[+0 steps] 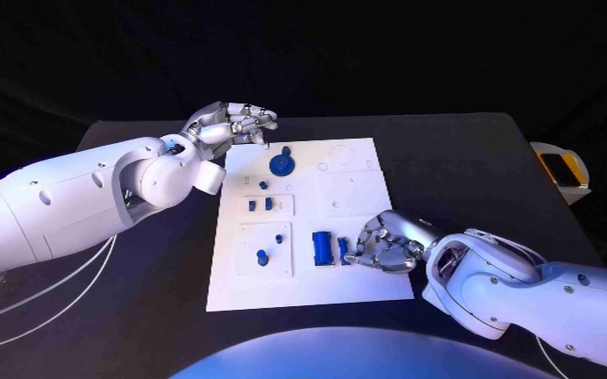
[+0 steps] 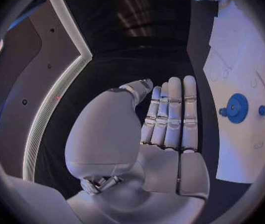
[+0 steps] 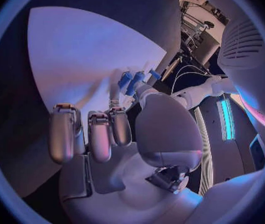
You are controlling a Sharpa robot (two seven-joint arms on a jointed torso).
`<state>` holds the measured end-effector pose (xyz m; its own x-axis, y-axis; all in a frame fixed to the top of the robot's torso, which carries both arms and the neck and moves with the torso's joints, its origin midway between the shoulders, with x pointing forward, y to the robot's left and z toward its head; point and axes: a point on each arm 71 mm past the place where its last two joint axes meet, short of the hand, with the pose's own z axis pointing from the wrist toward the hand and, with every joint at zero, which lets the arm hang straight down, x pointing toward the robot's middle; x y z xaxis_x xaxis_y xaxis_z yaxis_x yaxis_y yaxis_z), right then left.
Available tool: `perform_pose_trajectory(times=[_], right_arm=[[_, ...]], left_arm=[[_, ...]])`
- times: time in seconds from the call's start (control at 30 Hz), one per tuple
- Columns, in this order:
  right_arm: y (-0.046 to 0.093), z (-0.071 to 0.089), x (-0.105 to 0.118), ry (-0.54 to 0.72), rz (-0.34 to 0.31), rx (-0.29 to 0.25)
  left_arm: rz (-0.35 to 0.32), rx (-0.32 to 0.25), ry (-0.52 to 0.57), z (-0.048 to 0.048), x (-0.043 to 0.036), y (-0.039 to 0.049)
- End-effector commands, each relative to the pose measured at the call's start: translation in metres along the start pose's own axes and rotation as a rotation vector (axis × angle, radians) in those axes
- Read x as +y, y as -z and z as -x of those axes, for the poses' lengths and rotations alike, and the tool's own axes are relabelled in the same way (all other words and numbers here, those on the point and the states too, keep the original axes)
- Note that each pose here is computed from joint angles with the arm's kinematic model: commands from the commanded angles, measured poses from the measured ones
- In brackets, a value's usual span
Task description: Assemble the parts on the task board
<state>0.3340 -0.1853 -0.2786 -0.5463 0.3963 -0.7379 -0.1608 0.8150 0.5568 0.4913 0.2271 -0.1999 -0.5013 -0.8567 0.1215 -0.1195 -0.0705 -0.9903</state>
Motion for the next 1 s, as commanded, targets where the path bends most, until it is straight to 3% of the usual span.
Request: perform_pose_trajectory(times=[0.03,0.6,1.0], right_arm=[[-0.001,-0.004,0.002,0.015,0.017,0.036],[-0.012,-0.009,-0.001,0.051,-0.011,0.044],[-0.015,-0.007,-0.001,0.054,-0.024,-0.017]], left_arm=[[-0.006,0.02,0.004,-0.0027,-0.001,-0.0005],[-0.008,0.02,0.004,-0.0027,-0.0011,-0.0003],[-0.008,0.022,0.004,-0.0031,-0.0011,-0.0005]])
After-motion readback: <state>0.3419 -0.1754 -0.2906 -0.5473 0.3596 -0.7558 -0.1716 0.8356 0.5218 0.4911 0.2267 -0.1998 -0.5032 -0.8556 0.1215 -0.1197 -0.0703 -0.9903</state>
